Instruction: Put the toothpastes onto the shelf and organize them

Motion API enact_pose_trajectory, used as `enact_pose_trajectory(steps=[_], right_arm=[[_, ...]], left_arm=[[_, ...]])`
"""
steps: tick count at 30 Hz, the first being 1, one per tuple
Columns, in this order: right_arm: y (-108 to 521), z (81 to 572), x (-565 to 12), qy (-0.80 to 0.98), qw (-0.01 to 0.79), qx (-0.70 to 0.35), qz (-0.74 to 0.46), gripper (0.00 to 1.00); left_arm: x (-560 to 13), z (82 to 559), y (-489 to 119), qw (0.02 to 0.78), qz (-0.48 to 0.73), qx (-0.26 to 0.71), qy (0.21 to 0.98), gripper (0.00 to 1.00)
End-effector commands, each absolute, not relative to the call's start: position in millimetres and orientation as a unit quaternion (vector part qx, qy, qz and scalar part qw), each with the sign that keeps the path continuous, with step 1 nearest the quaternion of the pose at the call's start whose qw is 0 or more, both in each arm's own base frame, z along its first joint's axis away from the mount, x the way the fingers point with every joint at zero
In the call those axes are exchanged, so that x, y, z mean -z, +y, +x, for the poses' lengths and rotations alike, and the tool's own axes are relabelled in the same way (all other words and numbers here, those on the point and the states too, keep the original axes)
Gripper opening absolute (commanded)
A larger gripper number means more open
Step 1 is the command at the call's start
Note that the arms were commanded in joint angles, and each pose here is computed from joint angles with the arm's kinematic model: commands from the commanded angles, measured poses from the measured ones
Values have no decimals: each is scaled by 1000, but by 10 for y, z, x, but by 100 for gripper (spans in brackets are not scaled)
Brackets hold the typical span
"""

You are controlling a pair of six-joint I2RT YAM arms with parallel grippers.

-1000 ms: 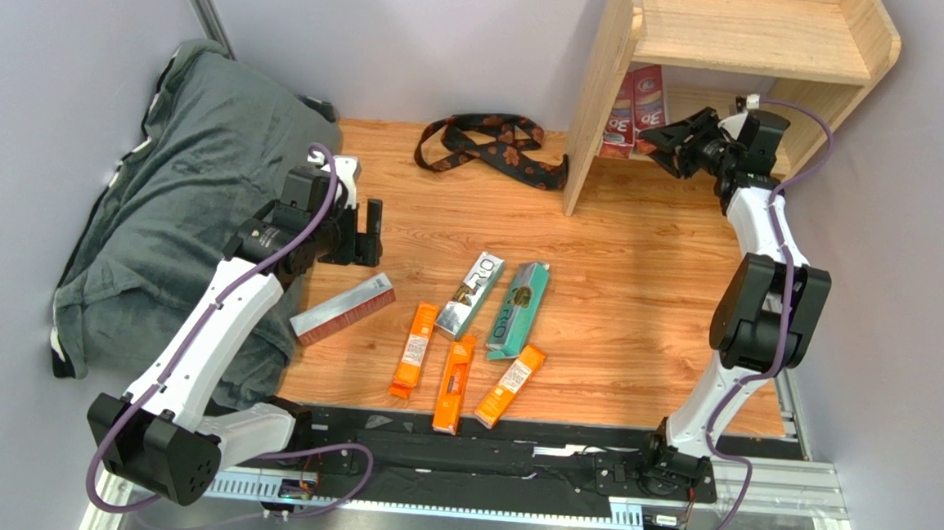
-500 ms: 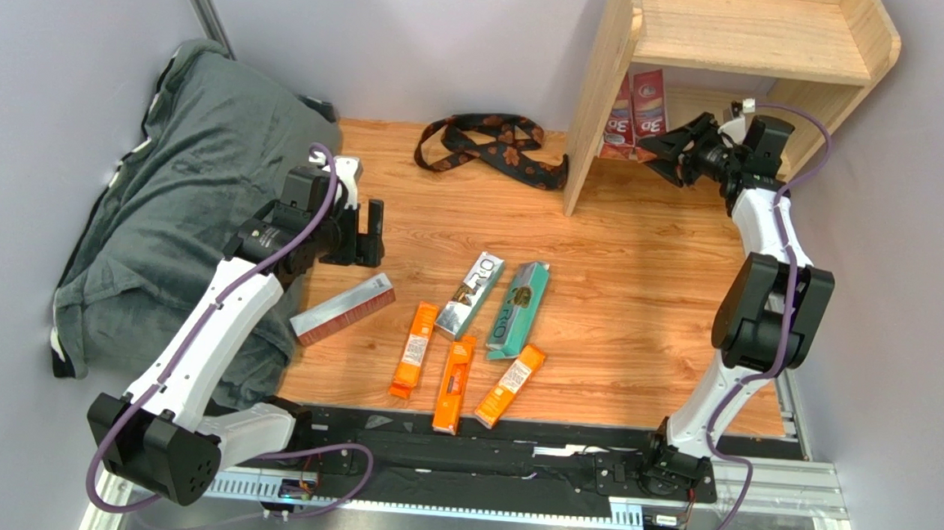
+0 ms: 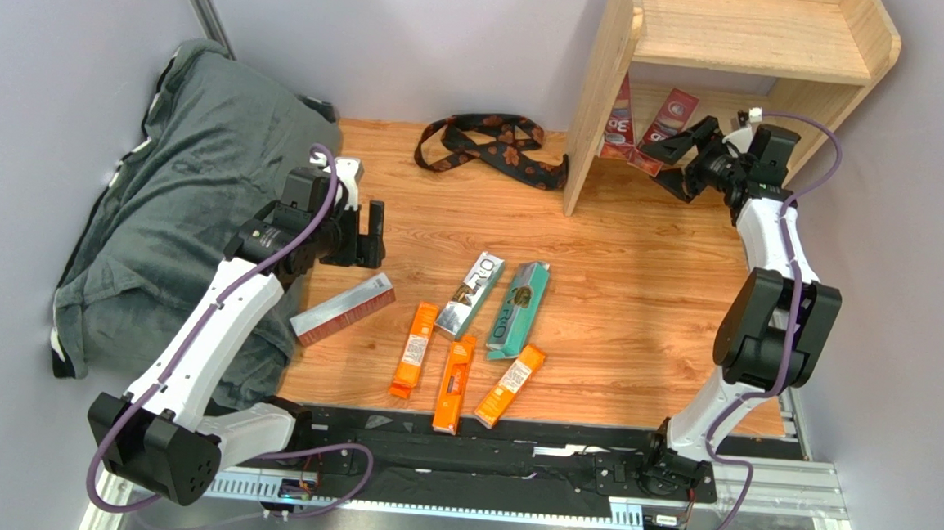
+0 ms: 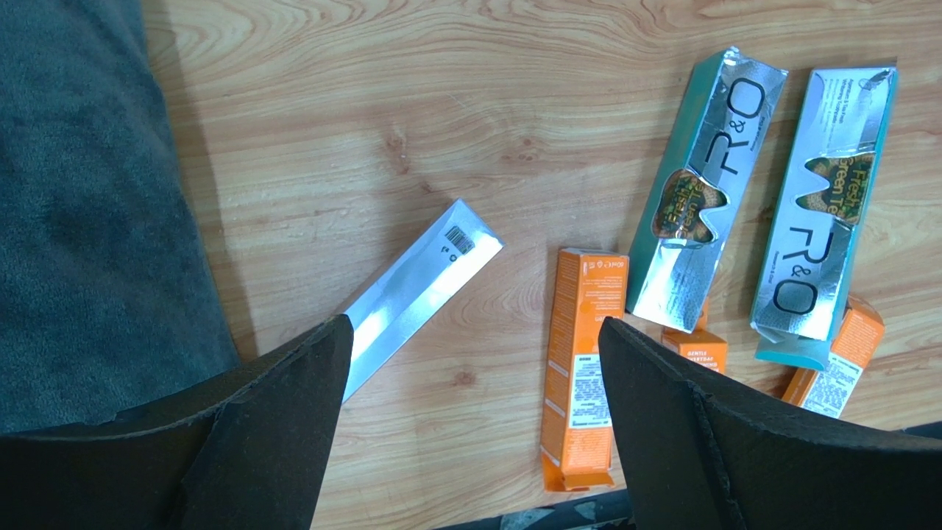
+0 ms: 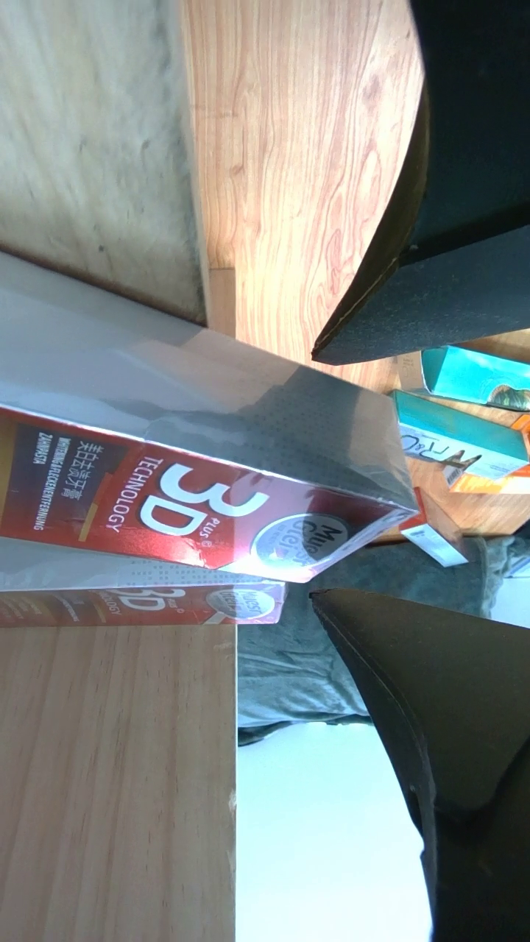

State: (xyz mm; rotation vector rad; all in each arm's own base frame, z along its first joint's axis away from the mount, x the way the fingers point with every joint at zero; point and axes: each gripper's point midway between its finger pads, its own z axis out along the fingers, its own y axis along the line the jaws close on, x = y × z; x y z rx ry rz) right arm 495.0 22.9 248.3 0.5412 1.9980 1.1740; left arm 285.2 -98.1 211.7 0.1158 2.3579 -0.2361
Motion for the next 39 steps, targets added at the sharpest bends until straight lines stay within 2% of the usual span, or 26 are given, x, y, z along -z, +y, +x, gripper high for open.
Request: enact_pose_trajectory(steps=[1,10,13,14,22,39], right_arm=[[110,4882,-2763,771,414,-437,206,79],[-144,4919,-2860,767,463,-370,247,75],[-212,4972,-2897,758,474,-361,266,69],[-229,5004,-2911,752,481,-361,268,63],[-356,5306,-2811,724,490,-371,314,52],[-98,5927,-2857,709,504,-408,278,49]], left_arm=[[-2167,2872,-1000,388,53,97,915,91],[-2168,2870,-1003,388,52,98,915,91],[-2166,2866,-1002,388,51,98,915,91],[-2160,2865,-1001,387,52,98,915,91],[-2163,2867,-1002,388,52,98,915,91],[-2129,2870,-1005,383,53,97,917,91]])
